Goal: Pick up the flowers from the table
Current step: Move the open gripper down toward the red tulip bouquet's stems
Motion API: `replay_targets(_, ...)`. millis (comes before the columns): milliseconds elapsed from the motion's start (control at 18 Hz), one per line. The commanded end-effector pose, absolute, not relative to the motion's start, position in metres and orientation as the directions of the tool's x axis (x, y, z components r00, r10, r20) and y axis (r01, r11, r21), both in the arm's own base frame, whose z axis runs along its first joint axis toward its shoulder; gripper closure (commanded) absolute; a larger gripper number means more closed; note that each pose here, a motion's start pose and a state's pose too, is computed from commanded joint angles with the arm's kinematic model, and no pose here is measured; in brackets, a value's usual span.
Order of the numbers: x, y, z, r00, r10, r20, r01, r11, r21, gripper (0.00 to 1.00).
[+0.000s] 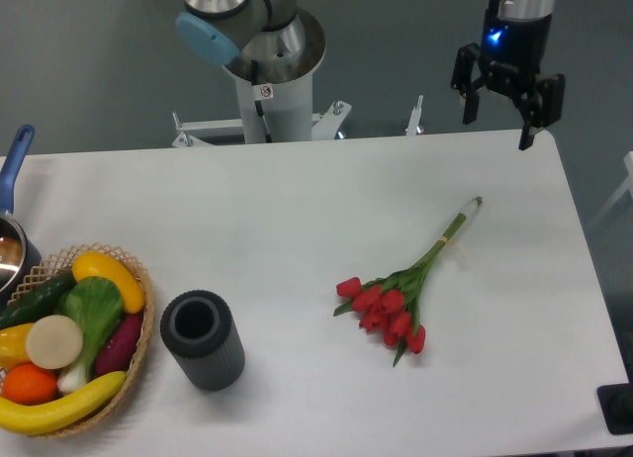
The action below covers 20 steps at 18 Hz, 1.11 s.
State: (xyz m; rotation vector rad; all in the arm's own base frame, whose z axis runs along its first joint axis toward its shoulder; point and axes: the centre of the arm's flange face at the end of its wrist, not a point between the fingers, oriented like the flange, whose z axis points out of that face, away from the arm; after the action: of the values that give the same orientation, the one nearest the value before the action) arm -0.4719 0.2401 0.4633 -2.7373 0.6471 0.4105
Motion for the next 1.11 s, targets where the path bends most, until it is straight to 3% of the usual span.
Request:
replay_targets(278,-0.467,0.242,0.463,0.853,-0.383,-0.355,-0.473,-0.855,-0.214,0.00)
replay_targets(556,-0.460,0.244,0.453,0.899,-0.299,-0.320,-0.385,-0.887,-0.254,0.00)
replay_targets(778,-0.446,0.256,0.428,0.892,-0.273,-0.360,-0.377,-0.889,-0.260,0.00)
replay_targets(1111,-0.438,0.280,0.402,0.951,-0.129,-0.280,-0.221,-0.918,-0.330,0.00)
